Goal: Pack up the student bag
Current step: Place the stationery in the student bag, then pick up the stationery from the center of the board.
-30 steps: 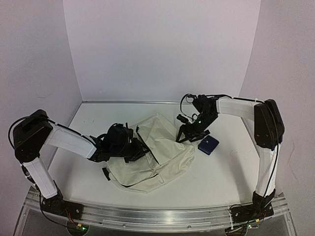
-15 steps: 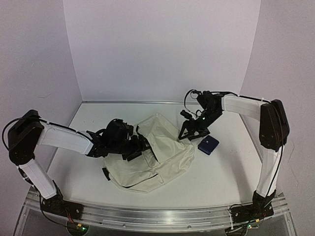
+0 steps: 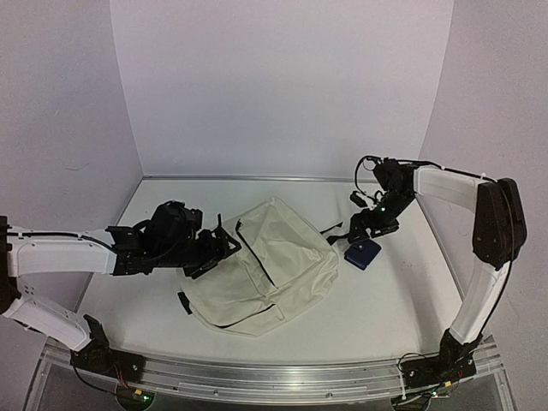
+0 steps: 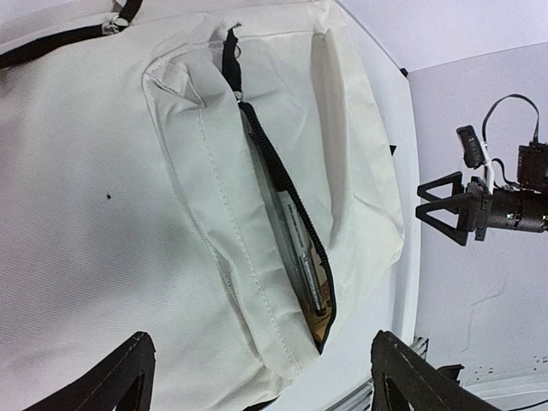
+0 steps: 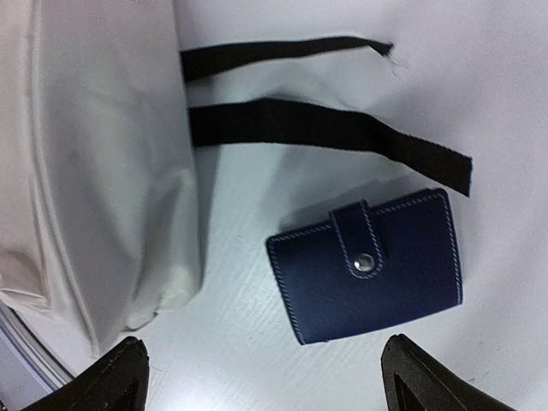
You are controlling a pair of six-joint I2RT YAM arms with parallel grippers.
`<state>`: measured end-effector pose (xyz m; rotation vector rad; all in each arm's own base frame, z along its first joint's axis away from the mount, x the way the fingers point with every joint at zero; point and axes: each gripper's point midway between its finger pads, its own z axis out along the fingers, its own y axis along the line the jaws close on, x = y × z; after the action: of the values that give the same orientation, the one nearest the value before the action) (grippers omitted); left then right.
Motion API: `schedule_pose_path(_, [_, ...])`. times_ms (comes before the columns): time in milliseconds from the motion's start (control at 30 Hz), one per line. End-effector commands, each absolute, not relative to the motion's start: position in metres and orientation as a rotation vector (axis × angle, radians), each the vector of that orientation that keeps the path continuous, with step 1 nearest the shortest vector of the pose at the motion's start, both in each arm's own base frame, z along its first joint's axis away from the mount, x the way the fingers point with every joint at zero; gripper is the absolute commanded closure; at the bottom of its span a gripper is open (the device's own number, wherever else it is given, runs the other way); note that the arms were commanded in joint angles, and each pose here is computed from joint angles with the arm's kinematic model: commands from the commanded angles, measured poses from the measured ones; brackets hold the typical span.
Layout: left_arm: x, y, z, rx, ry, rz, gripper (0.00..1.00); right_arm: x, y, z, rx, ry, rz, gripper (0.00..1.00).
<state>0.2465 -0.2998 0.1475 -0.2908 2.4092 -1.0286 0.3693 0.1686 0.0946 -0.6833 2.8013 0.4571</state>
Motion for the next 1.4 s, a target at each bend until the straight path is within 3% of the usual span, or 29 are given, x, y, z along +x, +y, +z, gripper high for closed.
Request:
schedule_pose_path(0, [0.248,-0.284,0.155,-0.291,2.37,-0.961,0.12,0.378,0.14,0.081,-0.765,2.795,0.209,0.04])
schedule_pose_path(533, [0.25,-0.289,0.159,-0.267,2.35,-0.982,0.11,0.375,0.133,0.045,-0.88,2.824,0.156,0.02])
schedule_pose_path(800, [0.251,-0.291,0.16,-0.26,2.348,-0.985,0.11,0.367,0.151,0.054,-1.01,2.638,-0.109,0.08])
schedule_pose_path(933, [0.251,-0.291,0.162,-0.255,2.343,-0.991,0.11,0.369,0.151,0.042,-1.064,2.583,-0.24,0.17])
schedule_pose_path(1167, [0.25,-0.289,0.168,-0.256,2.325,-0.996,0.11,0.371,0.153,0.025,-1.131,2.506,-0.405,0.43])
schedule_pose_path(1300, [0.25,-0.287,0.171,-0.25,2.315,-0.996,0.11,0.367,0.155,0.023,-1.164,2.464,-0.468,0.62])
schedule_pose_path(1367, [0.25,-0.287,0.171,-0.241,2.314,-0.992,0.11,0.363,0.158,0.028,-1.164,2.45,-0.466,0.76])
